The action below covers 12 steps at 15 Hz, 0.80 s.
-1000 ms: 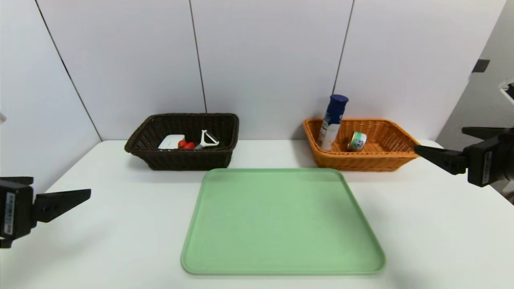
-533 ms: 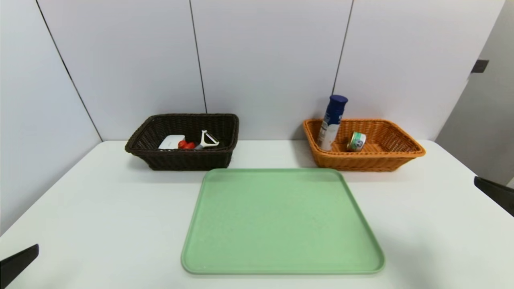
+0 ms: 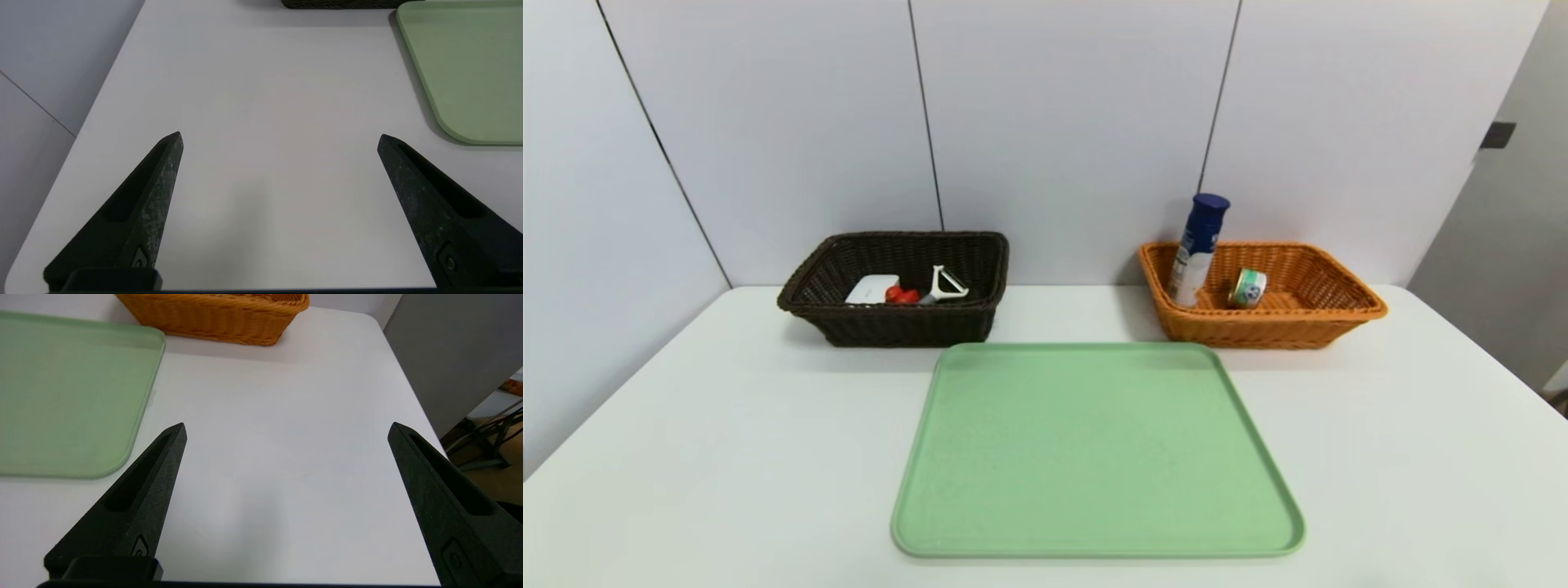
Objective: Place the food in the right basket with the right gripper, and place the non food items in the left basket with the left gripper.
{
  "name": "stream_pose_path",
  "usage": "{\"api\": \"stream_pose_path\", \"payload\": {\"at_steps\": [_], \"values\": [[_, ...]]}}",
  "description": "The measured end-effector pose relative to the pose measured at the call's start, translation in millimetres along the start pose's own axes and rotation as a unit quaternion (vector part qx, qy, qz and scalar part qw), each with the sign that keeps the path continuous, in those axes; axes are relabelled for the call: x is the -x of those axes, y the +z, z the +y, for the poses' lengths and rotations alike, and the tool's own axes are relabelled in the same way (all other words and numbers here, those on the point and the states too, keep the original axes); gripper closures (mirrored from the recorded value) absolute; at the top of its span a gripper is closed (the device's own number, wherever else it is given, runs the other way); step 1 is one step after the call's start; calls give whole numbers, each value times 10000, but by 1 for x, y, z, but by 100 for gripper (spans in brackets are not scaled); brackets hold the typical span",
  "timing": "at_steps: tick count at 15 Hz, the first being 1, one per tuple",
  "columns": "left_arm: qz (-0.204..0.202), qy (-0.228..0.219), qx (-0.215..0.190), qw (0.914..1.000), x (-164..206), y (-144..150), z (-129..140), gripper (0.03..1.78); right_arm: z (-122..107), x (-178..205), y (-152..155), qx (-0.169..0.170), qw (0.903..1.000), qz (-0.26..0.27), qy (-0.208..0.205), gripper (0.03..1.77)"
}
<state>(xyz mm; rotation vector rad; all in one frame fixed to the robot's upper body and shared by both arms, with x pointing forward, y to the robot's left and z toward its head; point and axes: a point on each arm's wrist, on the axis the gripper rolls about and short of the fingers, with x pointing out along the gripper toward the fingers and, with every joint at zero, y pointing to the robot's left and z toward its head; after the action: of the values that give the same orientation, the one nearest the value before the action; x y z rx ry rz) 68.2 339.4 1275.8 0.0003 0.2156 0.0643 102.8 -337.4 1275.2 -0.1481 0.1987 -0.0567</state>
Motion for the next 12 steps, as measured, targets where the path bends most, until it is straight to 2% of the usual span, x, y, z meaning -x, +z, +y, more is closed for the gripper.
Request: {"api": "stream_pose_path", "payload": {"at_steps": [3,7,10,12], "values": [[-100,255,43,9996,4,-2,0,12,4,19,-23,-19,9995,256,161,10],[-30,420,46,9991,10,-21,-1,12,5,25,-27,-23,9996,52,263,10],[-182,226,17,9996,15,-35,-2,12,4,27,-27,-46,9997,5,221,10],[-266,139,-90,9995,18,-46,-2,12,3,31,-23,-133,9993,-66,343,10]]}}
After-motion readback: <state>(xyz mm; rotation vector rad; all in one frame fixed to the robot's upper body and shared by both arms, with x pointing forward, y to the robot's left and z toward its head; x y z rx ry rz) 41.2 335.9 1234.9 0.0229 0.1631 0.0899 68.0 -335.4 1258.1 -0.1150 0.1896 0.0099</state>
